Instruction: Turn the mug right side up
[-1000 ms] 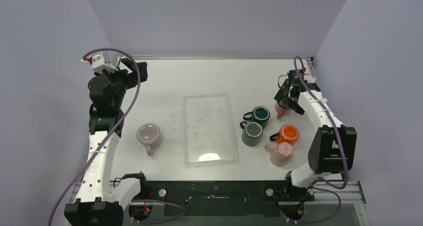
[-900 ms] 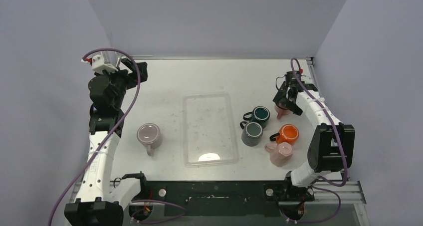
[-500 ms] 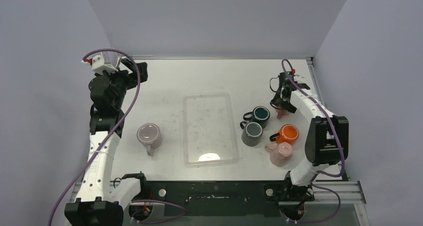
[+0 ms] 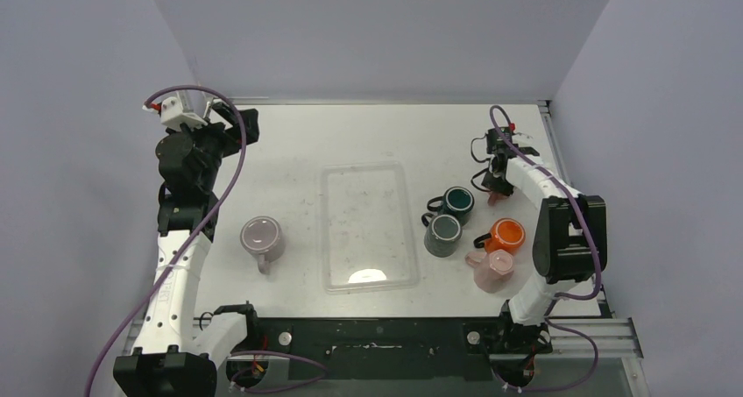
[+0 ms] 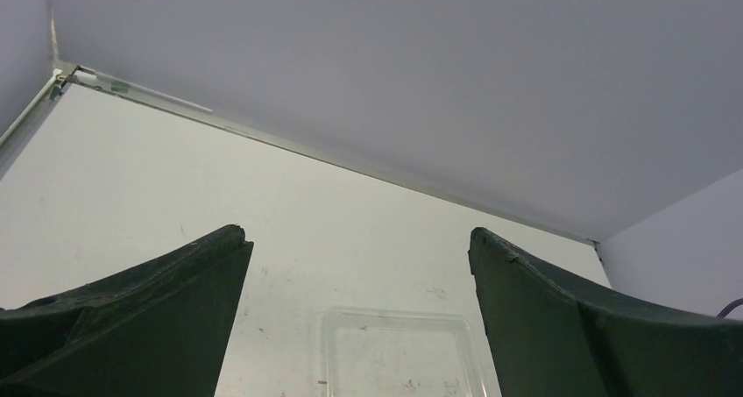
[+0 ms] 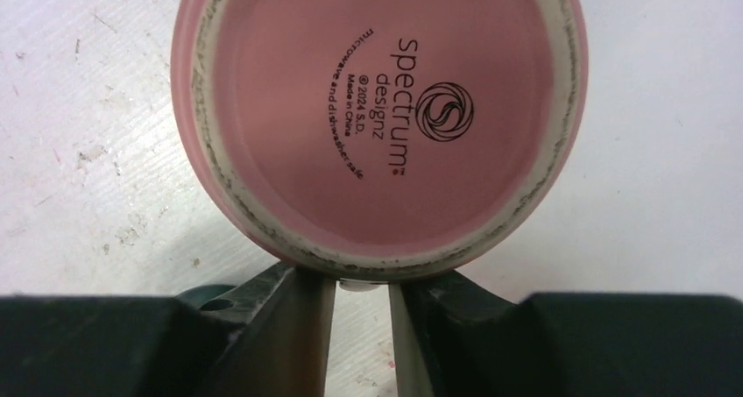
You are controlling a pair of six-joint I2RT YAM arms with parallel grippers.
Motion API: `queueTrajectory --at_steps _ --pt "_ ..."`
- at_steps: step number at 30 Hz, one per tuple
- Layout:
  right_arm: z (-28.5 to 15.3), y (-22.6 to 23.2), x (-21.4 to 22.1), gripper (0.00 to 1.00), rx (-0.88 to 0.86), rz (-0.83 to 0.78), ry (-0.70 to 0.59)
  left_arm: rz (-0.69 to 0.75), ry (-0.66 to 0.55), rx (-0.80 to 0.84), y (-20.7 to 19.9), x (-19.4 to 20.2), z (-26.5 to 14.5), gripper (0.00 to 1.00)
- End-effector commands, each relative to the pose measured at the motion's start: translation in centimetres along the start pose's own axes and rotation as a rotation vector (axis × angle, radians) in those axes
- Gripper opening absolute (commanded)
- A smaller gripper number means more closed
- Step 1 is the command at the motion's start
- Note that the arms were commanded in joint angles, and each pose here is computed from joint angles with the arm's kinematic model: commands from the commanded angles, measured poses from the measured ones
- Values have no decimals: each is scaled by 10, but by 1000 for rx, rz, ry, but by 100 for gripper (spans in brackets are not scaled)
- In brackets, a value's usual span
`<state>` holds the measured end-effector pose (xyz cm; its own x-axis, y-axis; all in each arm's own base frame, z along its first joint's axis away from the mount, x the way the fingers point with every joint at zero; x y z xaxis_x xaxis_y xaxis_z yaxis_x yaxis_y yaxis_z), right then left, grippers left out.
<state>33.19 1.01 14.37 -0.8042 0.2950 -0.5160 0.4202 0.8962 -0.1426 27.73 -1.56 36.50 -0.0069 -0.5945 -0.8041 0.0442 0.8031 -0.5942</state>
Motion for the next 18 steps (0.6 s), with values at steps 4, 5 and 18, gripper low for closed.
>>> queueTrajectory --at_steps 4,5,18 --pt "-3 -7 -19 6 68 15 -121 -13 -54 13 -3 -7 0 96" --pt "-4 -7 -20 5 68 17 -137 -17 -53 11 -2 -7 0 96" --pt "-37 -10 -56 5 -1 139 -384 -94 -21 16 -4 -2 3 96"
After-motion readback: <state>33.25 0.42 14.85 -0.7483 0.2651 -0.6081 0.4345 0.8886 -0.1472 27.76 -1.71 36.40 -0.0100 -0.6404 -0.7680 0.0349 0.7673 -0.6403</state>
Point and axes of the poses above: each gripper's point midway between its finger pads, its own z axis out along the fingers, its own y axis along the line the jaws close on, x = y × z, the point moved 9 cm from there along -z, back along the fingers, and after that the axes turned 7 degrees about -z, right-handed, at the moved point
